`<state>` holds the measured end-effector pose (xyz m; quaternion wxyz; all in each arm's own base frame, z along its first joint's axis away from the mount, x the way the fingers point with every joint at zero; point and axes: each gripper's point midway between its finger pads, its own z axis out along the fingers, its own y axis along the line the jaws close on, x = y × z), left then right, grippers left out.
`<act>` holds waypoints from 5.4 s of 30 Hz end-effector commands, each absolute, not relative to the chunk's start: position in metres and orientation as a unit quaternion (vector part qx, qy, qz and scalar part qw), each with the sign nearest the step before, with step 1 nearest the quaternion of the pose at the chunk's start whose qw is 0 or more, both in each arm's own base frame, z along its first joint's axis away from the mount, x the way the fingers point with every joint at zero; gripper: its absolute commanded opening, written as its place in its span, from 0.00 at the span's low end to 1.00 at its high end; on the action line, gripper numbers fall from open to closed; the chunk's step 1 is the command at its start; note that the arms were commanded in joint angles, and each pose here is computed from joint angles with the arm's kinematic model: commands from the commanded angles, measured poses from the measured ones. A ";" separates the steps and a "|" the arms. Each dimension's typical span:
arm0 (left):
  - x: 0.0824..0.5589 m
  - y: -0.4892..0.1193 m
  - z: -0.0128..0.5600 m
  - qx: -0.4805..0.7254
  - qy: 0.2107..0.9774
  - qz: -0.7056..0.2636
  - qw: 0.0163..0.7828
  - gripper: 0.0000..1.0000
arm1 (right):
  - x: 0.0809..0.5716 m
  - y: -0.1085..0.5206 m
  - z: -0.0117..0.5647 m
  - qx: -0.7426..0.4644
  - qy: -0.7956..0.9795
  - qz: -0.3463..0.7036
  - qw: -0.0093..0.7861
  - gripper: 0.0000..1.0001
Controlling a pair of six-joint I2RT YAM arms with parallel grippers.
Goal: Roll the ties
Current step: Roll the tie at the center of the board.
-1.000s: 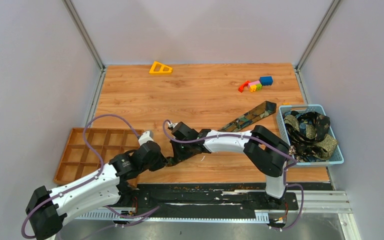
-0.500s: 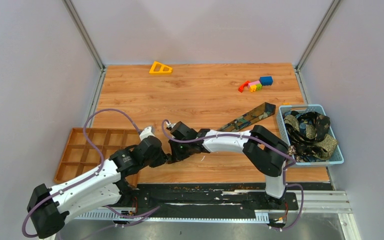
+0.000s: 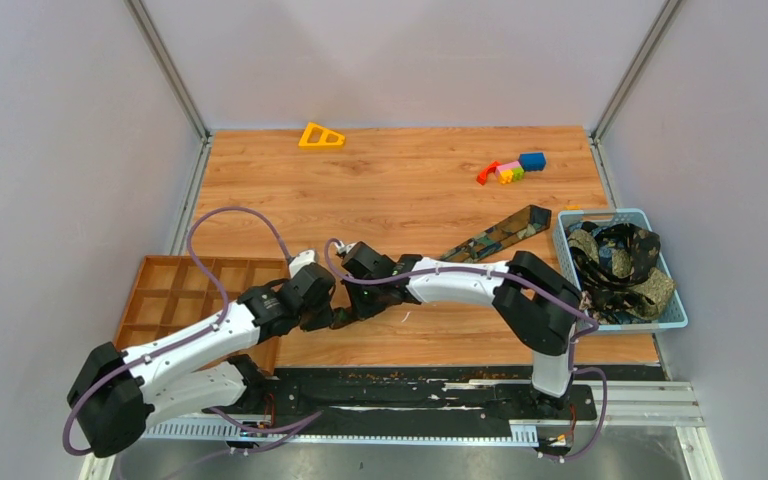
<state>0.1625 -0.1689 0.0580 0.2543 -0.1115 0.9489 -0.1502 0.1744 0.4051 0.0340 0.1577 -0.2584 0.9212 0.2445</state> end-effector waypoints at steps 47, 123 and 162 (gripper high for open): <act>0.211 -0.214 0.064 -0.049 0.969 -0.128 0.205 0.00 | 0.216 0.418 0.035 -0.224 0.901 0.342 0.146 0.00; 0.212 -0.149 0.098 -0.065 0.936 -0.114 0.328 0.69 | 0.231 0.387 0.065 -0.217 0.911 0.307 0.168 0.23; 0.214 -0.193 0.071 -0.050 0.925 -0.239 0.292 0.63 | 0.249 0.371 0.043 -0.235 0.921 0.263 0.163 0.12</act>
